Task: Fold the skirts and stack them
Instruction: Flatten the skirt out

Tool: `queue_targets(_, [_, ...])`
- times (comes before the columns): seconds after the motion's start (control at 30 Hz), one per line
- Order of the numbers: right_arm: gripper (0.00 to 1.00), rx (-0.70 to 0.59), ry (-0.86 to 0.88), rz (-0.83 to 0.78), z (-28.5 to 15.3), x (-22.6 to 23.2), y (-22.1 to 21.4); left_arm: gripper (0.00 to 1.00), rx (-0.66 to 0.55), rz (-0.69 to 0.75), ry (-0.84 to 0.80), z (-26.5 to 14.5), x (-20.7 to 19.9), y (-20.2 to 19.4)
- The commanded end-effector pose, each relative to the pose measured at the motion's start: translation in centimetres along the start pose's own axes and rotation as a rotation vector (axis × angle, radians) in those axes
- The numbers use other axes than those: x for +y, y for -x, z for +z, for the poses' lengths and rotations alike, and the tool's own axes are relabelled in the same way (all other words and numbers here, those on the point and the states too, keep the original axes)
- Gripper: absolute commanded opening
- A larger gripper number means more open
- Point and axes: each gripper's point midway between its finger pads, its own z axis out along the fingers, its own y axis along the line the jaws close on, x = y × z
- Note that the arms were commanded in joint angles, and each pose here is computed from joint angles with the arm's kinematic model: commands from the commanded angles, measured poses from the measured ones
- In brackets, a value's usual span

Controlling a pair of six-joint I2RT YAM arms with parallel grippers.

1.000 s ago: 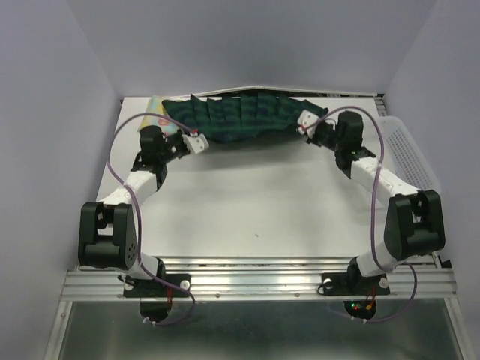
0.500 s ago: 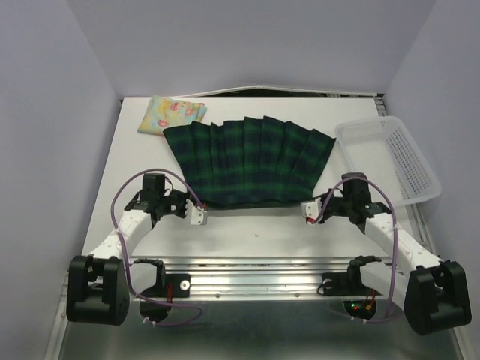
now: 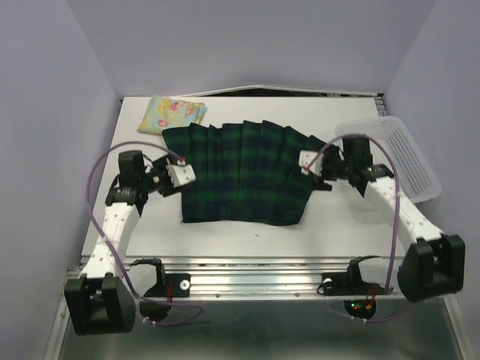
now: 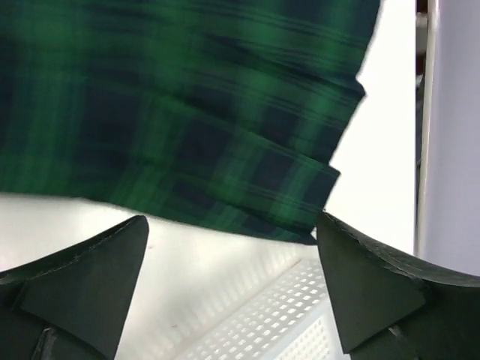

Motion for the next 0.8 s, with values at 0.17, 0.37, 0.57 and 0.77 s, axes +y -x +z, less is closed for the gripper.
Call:
queue_targets(0.17, [0.77,0.116,0.002,0.58,7.3,-10.4,-1.9,0.7,0.039,-0.766,0.112,3.3,8.5,-1.3])
queue_targets(0.37, [0.62,0.248,0.119,0.585,12.3,-6.9,-5.1,0.61,0.179,-0.935,0.089,6.6,7.0,-4.8])
queue_targets(0.57, [0.59,0.413,0.282,0.538,12.7,2.2,-8.2,0.49,0.342,-0.918,-0.034,10.5,2.4,-6.7])
queue_targets(0.77, [0.58,0.481,0.45,0.484,10.5,10.1,-7.7,0.38,0.486,-0.929,-0.111,14.9,-0.2,-9.4])
